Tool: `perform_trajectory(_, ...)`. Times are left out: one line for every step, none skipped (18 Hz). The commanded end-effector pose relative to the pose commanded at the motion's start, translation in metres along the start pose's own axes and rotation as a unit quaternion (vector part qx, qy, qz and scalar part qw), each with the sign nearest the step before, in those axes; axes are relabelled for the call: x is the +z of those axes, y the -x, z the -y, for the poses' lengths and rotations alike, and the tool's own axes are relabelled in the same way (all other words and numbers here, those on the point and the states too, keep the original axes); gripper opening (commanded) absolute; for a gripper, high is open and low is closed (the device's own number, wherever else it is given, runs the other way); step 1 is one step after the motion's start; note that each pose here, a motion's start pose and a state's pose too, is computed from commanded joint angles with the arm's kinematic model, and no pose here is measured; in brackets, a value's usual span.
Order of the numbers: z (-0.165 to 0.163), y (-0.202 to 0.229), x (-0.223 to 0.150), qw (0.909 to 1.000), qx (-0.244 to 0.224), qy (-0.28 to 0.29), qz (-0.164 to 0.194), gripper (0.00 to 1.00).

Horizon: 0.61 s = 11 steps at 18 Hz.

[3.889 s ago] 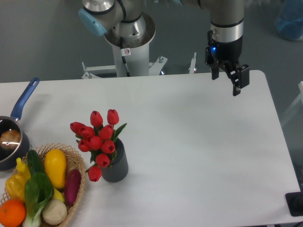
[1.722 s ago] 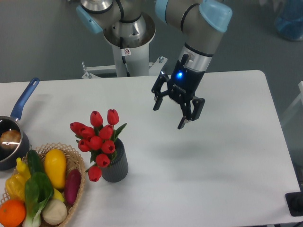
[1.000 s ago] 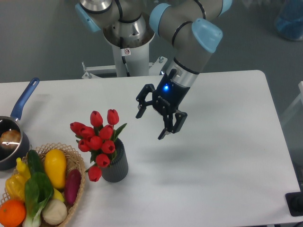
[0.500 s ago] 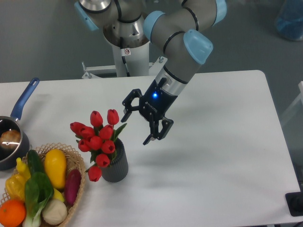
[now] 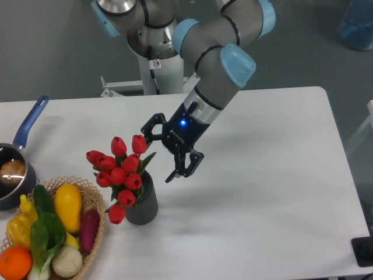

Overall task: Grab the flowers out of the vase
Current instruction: 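Lower the open gripper around the tulip stems just above the vase rim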

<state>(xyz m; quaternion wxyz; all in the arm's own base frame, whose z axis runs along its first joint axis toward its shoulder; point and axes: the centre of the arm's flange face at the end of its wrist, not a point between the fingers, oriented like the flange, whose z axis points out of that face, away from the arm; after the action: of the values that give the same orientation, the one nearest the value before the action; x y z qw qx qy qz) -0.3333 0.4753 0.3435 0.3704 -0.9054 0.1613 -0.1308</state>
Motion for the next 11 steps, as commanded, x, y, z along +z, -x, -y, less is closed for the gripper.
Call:
perform_trajectory(0.003,-0.003,0.005,1.0000,0.003,0.001,-0.004,1.00)
perform_trajectory(0.004,-0.004,0.009,1.0000,0.005,0.002,-0.008,1.00)
perform_trajectory(0.004,-0.004,0.010,0.9999,0.007,0.001,-0.008,1.00)
perform_trajectory(0.003,-0.002,0.012,0.9999,0.006,0.001,-0.010,1.00)
perform_trajectory(0.003,-0.002,0.014,0.9999,0.007,-0.001,-0.012,1.00)
perform_trajectory(0.005,-0.001,0.014,0.9998,0.009,-0.008,-0.014,1.00)
perform_trajectory(0.006,0.002,0.014,0.9997,0.010,-0.014,-0.015,1.00)
perform_trajectory(0.007,0.002,0.016,0.9997,0.011,-0.015,-0.016,1.00)
perform_trajectory(0.008,0.003,0.017,0.9997,0.011,-0.015,-0.017,1.00)
perform_trajectory(0.008,0.003,0.017,0.9997,0.012,-0.015,-0.017,1.00)
perform_trajectory(0.008,0.002,0.018,0.9996,0.012,-0.015,-0.018,1.00)
